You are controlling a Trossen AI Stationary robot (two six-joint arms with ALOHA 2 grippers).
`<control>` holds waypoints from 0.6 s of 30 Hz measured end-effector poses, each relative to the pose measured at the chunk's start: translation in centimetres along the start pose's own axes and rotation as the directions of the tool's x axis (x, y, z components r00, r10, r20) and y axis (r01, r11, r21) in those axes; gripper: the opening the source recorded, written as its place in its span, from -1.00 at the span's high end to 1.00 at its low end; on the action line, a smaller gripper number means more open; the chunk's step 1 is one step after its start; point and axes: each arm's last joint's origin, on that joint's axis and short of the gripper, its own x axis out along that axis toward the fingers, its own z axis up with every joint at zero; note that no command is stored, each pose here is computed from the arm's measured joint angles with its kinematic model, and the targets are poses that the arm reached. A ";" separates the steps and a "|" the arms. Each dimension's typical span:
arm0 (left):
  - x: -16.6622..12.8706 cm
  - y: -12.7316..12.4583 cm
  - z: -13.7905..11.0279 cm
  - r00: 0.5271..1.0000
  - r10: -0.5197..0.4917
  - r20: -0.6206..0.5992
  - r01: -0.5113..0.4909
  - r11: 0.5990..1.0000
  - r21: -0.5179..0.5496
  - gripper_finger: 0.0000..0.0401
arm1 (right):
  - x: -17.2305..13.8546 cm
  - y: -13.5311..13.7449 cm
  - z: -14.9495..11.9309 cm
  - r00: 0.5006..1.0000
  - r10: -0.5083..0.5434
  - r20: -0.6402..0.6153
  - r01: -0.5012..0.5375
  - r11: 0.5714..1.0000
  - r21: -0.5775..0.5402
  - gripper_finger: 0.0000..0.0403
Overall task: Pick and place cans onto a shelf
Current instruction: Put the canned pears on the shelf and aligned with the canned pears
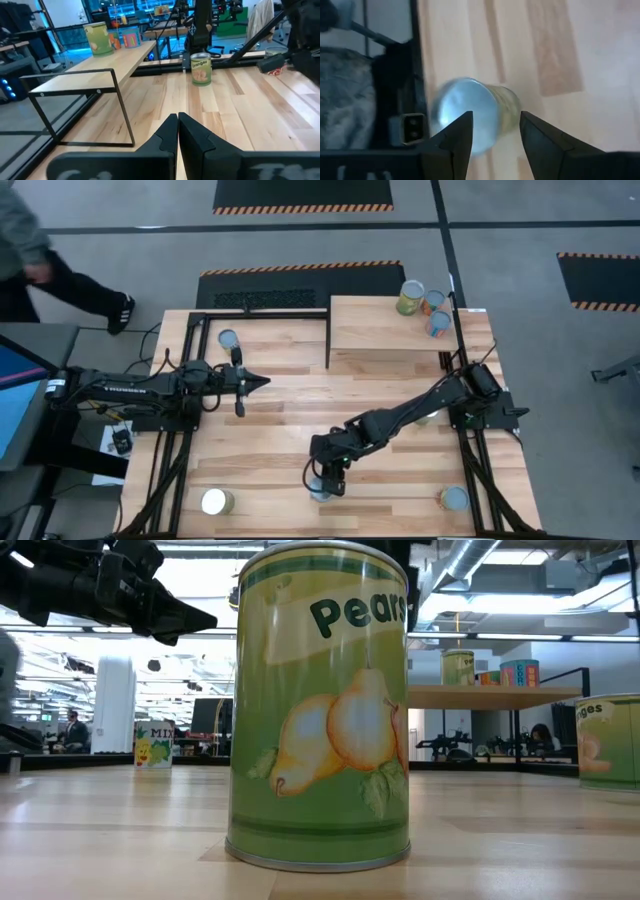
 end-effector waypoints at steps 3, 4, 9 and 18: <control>0.0 0.0 0.0 1.000 0.005 0.002 -0.005 1.000 0.003 0.98 | 0.4 -0.1 -0.1 1.000 0.004 -0.010 -0.004 1.000 0.019 0.11; 0.0 0.0 0.0 1.000 0.009 0.002 -0.009 1.000 0.007 0.98 | 0.4 0.0 -0.1 1.000 0.013 -0.009 -0.013 1.000 0.018 0.12; 0.0 0.1 0.0 1.000 0.017 -0.001 -0.017 1.000 0.014 0.98 | 1.0 -0.3 -0.2 0.999 0.006 -0.033 -0.005 1.000 0.031 0.20; 0.0 0.1 0.0 1.000 0.018 -0.002 -0.018 1.000 0.014 0.98 | 0.9 -0.2 -0.1 1.000 0.014 -0.027 -0.013 1.000 0.026 0.27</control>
